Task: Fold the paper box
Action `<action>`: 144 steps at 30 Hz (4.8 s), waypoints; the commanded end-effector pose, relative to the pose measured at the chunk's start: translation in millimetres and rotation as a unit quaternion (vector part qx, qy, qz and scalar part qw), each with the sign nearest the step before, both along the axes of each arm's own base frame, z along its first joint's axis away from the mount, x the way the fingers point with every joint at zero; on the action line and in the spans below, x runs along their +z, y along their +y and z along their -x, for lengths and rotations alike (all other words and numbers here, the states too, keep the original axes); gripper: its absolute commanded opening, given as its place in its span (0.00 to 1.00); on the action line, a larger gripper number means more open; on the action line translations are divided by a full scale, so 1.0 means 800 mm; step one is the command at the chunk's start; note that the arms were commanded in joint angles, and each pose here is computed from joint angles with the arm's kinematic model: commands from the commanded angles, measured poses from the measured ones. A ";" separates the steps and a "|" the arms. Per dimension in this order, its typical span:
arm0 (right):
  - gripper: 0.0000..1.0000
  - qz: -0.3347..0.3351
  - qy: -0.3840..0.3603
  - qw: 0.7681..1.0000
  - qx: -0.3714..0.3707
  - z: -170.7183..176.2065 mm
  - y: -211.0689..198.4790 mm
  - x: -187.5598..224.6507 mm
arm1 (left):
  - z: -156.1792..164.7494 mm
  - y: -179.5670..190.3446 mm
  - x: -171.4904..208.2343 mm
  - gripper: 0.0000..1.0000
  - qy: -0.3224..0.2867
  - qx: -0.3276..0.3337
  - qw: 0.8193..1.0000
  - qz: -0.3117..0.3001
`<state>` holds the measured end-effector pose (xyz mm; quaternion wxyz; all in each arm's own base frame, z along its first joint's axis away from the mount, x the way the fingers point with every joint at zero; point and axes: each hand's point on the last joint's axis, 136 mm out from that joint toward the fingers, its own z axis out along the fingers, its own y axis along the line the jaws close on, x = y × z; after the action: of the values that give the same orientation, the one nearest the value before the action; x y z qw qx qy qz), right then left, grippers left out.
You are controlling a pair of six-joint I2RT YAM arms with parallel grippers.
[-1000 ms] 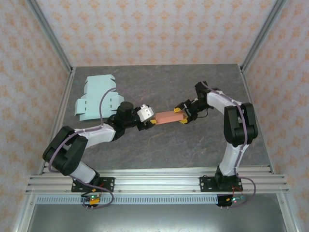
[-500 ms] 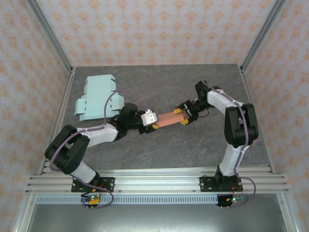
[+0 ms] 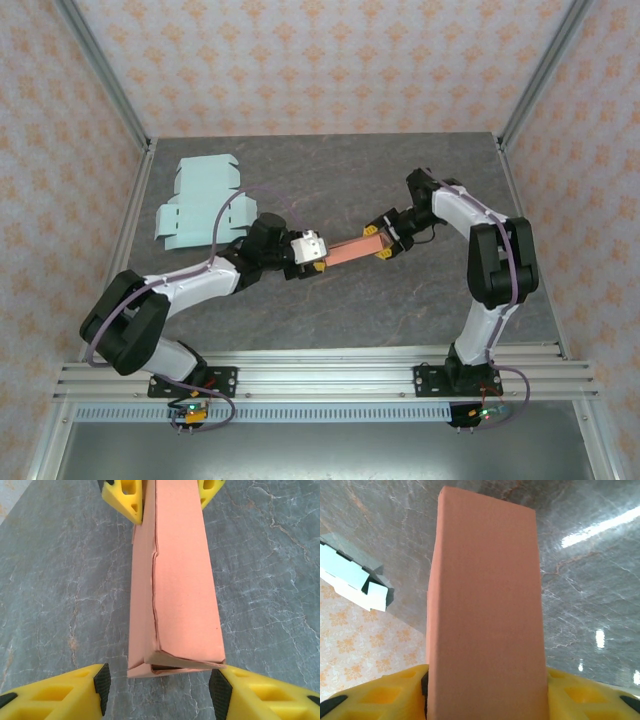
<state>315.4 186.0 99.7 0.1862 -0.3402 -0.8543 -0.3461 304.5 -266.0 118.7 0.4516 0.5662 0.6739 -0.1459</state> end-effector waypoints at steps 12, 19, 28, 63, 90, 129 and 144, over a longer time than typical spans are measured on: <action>0.51 0.013 0.081 0.995 -0.062 0.005 -0.013 0.008 | -0.015 -0.014 0.037 0.57 -0.041 -0.011 0.999 0.005; 0.52 0.008 0.088 0.993 -0.074 -0.010 -0.011 0.003 | -0.029 -0.037 0.035 0.57 -0.029 -0.044 0.998 0.018; 0.52 -0.002 0.099 0.992 -0.080 -0.012 -0.008 -0.005 | -0.015 -0.054 0.032 0.56 -0.002 -0.089 0.995 0.034; 0.52 0.003 0.116 0.978 -0.176 -0.020 -0.022 -0.017 | -0.024 -0.059 -0.020 0.54 0.019 -0.033 0.999 0.013; 0.66 0.106 -0.323 0.935 0.097 -0.039 -0.078 0.081 | -0.043 -0.042 -0.023 0.46 0.226 -0.014 0.973 0.034; 0.08 0.324 -0.440 0.784 0.296 -0.060 -0.053 0.038 | -0.077 -0.032 -0.015 0.46 0.196 0.043 0.979 0.048; 0.05 0.363 -0.447 0.785 0.230 -0.059 -0.059 0.025 | -0.100 0.002 0.042 0.53 0.154 0.178 0.966 0.106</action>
<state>369.5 155.0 123.8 -0.2807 0.0444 -0.9533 -0.1026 365.7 -284.1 134.8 0.3766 0.4096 0.7897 -0.2583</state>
